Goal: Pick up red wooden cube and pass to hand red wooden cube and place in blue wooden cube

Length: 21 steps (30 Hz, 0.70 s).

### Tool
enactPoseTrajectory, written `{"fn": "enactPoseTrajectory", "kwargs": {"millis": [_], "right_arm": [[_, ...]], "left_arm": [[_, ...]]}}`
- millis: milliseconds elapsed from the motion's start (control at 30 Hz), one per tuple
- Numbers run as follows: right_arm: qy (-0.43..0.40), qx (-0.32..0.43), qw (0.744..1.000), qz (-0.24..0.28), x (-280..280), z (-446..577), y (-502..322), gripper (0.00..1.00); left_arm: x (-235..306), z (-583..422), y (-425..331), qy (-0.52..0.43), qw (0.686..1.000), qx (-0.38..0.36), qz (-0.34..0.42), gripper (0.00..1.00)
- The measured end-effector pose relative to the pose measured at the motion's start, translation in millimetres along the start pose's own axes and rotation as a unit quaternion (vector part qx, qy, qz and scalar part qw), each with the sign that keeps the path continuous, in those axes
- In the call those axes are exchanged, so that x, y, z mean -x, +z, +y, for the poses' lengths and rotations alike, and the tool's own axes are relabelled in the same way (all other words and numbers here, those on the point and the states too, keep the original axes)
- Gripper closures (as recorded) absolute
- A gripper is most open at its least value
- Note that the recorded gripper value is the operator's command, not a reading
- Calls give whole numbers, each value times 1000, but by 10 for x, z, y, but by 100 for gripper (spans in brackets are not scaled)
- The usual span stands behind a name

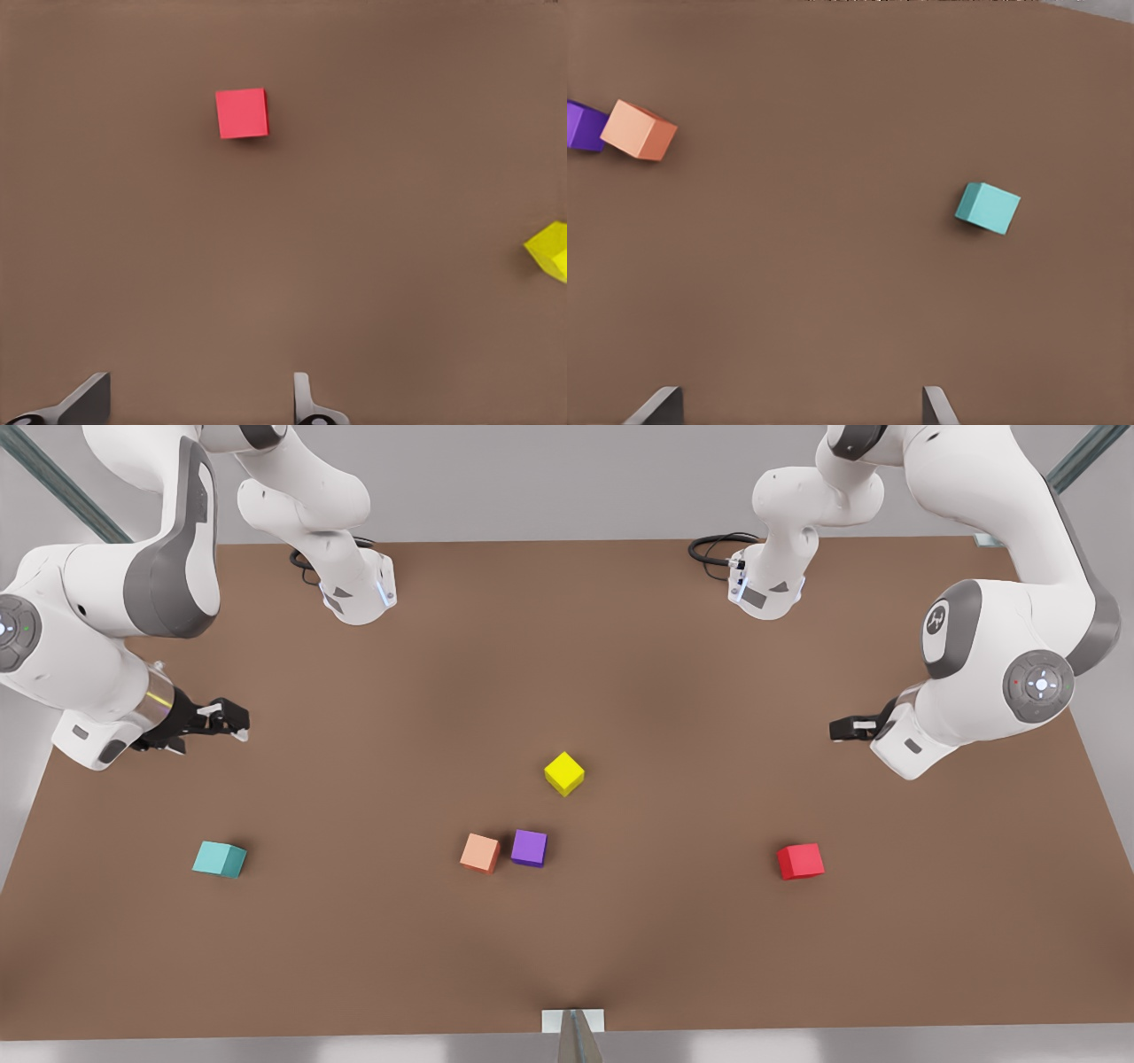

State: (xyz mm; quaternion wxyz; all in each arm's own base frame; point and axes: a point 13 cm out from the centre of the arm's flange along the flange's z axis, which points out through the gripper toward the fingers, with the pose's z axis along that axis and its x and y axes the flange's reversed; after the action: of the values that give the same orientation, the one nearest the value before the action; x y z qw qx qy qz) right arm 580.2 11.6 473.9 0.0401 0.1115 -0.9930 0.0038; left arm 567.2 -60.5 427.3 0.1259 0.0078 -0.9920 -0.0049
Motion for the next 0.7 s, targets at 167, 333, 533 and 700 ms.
{"fn": "enactPoseTrajectory", "kwargs": {"millis": [167, 333, 533, 700], "right_arm": [[-8, -4, 1000, 2, 8, -17, 45, 0], [-14, -5, 1000, 5, 20, -31, 112, 0], [-20, -7, 1000, 1, 24, -38, 99, 0], [-23, -12, 1000, 2, -34, -48, 61, 0]], "left_arm": [[536, -51, 481, -3, 1000, -1, 21, 0], [1529, -8, 1684, -20, 1000, -9, 21, 0], [1814, 93, 2233, -36, 999, 0, -19, 0], [1977, 98, 2513, -42, 998, 3, -36, 0]]}}
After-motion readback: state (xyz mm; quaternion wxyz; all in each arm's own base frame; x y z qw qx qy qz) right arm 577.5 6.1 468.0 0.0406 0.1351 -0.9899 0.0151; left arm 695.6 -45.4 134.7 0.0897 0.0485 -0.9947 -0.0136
